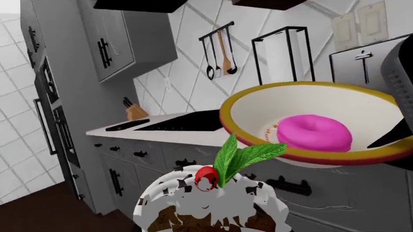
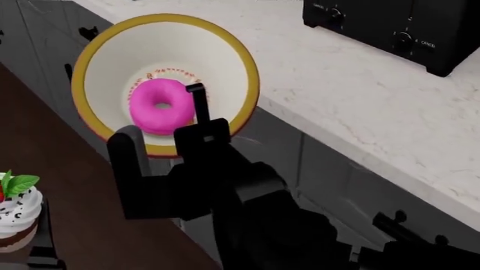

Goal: Pick up the bowl with donut and place it on the tray. Pick up the cupcake and place it on the tray.

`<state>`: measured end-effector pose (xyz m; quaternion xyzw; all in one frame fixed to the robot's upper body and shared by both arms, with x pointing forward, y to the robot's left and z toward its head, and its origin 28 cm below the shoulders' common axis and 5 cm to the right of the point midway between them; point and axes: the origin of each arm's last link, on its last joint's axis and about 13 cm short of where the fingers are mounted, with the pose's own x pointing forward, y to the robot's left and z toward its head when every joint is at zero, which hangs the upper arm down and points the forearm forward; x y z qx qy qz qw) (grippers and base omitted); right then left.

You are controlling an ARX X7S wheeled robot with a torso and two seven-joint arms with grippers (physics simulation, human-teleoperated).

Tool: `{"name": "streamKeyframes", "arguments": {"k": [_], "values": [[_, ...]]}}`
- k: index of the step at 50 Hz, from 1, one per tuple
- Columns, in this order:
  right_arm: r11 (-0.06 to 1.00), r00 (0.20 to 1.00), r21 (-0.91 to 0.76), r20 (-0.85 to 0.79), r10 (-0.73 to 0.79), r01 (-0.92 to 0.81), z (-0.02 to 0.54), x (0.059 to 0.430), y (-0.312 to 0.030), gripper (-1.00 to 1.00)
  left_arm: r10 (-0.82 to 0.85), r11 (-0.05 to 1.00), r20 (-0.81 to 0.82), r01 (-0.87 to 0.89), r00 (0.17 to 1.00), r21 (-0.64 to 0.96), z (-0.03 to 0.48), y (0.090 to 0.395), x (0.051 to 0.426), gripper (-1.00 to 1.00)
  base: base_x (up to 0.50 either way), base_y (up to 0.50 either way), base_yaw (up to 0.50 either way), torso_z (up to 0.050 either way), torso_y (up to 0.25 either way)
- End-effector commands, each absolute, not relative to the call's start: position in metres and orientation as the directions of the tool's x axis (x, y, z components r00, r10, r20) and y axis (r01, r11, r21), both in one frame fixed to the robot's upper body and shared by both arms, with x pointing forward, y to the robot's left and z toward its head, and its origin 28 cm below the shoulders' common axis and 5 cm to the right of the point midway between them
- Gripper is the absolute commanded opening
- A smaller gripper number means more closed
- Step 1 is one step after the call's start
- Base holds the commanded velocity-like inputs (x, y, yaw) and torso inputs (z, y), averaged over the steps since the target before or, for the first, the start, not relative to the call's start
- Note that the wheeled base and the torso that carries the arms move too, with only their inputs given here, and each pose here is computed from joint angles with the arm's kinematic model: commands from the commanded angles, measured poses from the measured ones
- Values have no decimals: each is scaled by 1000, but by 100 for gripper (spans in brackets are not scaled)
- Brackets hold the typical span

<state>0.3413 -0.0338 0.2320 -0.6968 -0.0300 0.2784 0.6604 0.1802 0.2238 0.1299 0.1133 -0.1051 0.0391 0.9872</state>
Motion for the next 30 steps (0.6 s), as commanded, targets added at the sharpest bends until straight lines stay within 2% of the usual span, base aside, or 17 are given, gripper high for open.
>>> {"name": "streamKeyframes", "arguments": {"k": [1,10,19,30], "values": [[-119,868,-957,-290,403,-264,240,341,-36,-100,49,977,218,-92,975,194,132,221,182,-100,0,0,500,0,0],[-92,859,-959,-282,427,-269,240,342,-33,-100,44,977,220,-88,974,193,131,220,182,-100,22,21,20,0,1],[-103,862,-958,-285,419,-266,240,343,-32,-100,43,977,219,-86,975,193,131,220,181,-100,331,374,0,0,1],[-106,870,-959,-283,405,-262,240,342,-32,-100,42,978,220,-85,975,192,131,220,181,-100,149,543,0,0,2]]}}
